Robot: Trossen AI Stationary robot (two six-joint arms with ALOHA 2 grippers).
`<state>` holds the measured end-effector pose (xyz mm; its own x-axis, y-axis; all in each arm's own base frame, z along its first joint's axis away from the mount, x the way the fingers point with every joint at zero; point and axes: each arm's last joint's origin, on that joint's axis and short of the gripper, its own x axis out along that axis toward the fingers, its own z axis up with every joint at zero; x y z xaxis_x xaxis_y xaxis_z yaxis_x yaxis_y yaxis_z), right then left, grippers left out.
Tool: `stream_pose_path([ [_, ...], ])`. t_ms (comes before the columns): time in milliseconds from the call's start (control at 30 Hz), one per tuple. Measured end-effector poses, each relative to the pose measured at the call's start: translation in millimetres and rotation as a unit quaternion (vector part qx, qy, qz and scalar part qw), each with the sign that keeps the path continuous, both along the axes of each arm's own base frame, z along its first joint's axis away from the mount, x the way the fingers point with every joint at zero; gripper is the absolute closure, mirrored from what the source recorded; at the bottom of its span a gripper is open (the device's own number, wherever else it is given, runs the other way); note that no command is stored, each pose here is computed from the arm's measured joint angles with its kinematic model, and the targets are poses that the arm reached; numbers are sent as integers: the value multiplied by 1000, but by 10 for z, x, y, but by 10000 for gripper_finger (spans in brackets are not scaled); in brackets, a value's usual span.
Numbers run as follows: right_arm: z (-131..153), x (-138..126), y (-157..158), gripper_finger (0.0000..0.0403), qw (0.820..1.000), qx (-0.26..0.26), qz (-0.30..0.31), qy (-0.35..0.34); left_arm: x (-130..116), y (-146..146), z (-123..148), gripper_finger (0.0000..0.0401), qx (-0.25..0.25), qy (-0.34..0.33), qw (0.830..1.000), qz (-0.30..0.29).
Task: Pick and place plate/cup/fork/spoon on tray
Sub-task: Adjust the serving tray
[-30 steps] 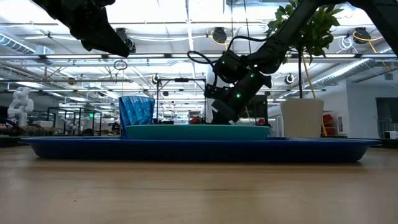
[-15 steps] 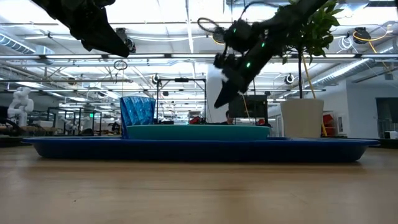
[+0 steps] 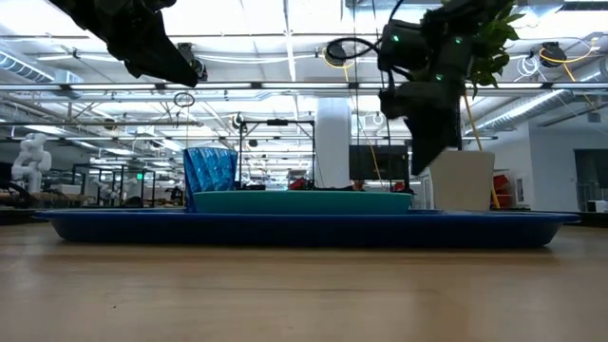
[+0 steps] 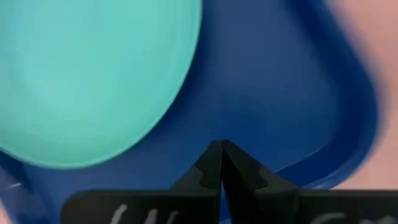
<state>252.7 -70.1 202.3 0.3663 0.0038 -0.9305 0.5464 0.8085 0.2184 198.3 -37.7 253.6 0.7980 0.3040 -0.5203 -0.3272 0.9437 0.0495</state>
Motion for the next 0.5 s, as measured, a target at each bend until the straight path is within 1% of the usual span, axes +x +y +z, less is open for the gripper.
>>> stream_pose_path([
  [133,-234,-71,146,403,1000,17,-8,13,0,0,0,299,0,0,1000,0],
  [267,-398,-86,257,403,999,31,-7,-13,0,0,0,299,0,0,1000,0],
  [433,-470,-83,335,403,999,29,0,-33,0,0,0,299,0,0,1000,0],
  [500,-478,-87,338,403,999,15,7,-31,1,0,1,299,-1,-1,1000,0],
])
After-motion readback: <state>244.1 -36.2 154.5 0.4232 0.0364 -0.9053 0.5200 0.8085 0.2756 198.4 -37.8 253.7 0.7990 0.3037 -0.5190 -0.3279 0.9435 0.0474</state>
